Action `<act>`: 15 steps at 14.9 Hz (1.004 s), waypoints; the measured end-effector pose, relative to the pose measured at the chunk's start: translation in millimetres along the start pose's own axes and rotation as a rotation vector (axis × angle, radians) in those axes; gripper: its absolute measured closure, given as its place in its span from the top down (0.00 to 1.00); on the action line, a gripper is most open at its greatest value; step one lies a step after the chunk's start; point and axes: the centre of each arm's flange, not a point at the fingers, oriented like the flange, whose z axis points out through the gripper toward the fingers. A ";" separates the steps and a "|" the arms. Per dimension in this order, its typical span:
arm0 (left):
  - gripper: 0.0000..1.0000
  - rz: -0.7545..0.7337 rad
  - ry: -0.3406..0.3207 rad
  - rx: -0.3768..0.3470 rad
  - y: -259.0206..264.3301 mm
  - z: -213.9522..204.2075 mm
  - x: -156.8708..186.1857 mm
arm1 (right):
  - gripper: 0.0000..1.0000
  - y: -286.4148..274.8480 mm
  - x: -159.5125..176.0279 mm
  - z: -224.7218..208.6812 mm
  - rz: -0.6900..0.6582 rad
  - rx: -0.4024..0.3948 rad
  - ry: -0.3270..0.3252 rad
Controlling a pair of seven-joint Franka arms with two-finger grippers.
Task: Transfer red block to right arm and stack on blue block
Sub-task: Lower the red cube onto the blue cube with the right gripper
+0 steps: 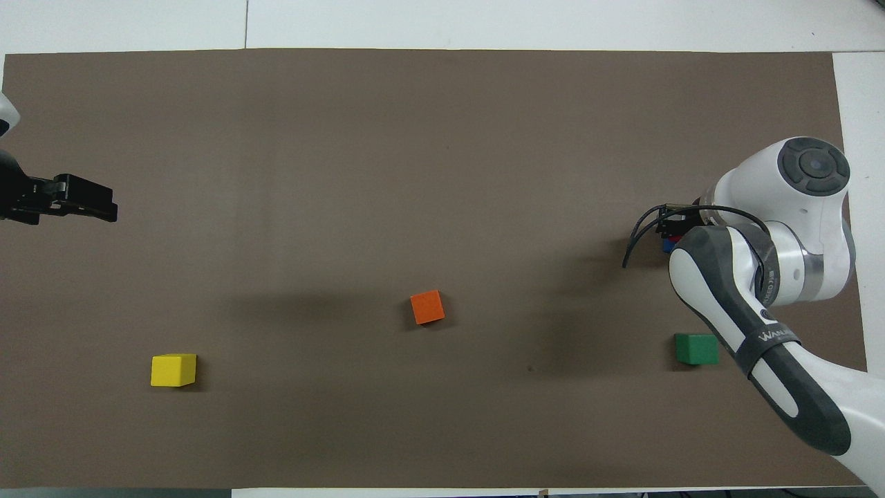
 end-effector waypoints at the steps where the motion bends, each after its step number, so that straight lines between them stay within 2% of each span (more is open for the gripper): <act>1: 1.00 0.000 0.000 0.000 0.0 0.0 0.0 | 0.60 0.6 -0.9 0.2 0.001 0.000 0.000; 2: 1.00 0.000 0.000 0.000 0.0 0.0 0.0 | 0.60 1.0 -1.5 0.4 0.001 0.000 -0.001; 3: 1.00 0.000 0.000 0.000 0.0 0.0 0.0 | 0.66 1.3 -2.2 1.4 0.001 0.000 -0.003; 6: 1.00 0.000 0.000 0.000 0.0 0.0 0.0 | 0.95 1.9 -5.2 6.3 0.001 -0.002 -0.014; 7: 1.00 0.000 0.000 0.000 0.0 0.0 0.0 | 1.00 2.2 -5.8 7.2 0.001 -0.003 -0.016; 12: 1.00 0.000 0.000 0.000 0.0 0.0 0.0 | 1.00 3.8 -5.8 -8.3 -0.006 0.002 0.006; 15: 1.00 0.000 0.000 0.000 0.0 0.0 0.0 | 1.00 8.8 -6.2 -45.1 -0.039 -0.003 -0.001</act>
